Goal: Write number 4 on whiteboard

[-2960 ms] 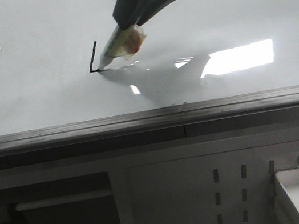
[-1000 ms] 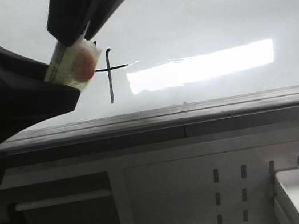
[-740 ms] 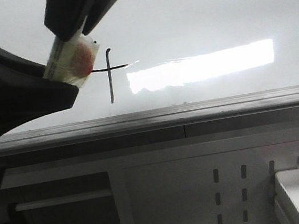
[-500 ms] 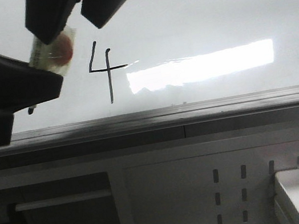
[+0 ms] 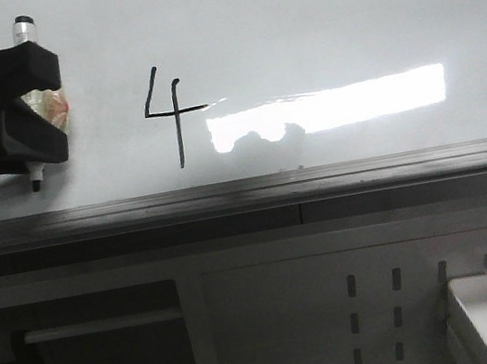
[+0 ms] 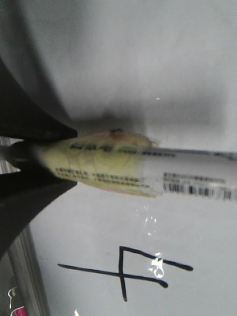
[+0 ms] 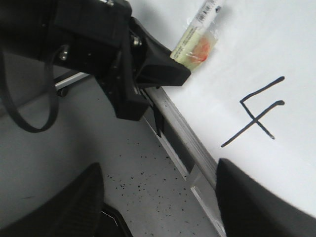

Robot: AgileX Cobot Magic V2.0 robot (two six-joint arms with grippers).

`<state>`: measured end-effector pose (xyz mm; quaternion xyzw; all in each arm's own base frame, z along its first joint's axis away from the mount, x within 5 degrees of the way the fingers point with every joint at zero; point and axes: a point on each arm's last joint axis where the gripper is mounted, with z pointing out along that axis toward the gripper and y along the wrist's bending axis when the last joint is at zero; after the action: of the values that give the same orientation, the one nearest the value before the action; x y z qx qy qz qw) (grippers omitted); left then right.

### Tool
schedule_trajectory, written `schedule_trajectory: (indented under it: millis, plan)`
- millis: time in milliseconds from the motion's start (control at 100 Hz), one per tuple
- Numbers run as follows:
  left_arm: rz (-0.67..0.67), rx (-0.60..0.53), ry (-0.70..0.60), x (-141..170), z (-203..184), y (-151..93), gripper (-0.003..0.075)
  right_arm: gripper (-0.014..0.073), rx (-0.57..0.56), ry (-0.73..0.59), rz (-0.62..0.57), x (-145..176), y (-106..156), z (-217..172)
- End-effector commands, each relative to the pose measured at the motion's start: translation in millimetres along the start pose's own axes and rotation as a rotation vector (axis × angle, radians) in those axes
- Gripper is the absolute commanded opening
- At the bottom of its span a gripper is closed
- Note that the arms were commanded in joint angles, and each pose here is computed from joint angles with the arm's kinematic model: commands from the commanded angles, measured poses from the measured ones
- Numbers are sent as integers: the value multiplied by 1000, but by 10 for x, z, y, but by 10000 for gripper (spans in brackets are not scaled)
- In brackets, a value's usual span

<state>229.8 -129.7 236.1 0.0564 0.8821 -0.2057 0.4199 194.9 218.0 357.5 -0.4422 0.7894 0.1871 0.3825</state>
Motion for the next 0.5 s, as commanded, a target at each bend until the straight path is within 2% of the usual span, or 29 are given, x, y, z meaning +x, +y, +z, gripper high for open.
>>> schedule_trajectory:
  millis: [0,90,160,380,490]
  plan:
    - [-33,20,-90,-201,-16,-59,-19,428,30,-115,-10,-150,-25,-189]
    - [-51,15,-74,-193,39,-56,0,428,30,-113,-10,-148,-24,-189]
    - [-56,7,-81,-198,78,-37,50,428,30,-113,-10,-149,-25,-189]
    - [-66,-12,-99,-218,108,19,277,428,37,-108,-19,-144,-32,-189]
    - [-66,-8,-106,-231,84,13,289,387,40,-109,-23,-144,-34,-195]
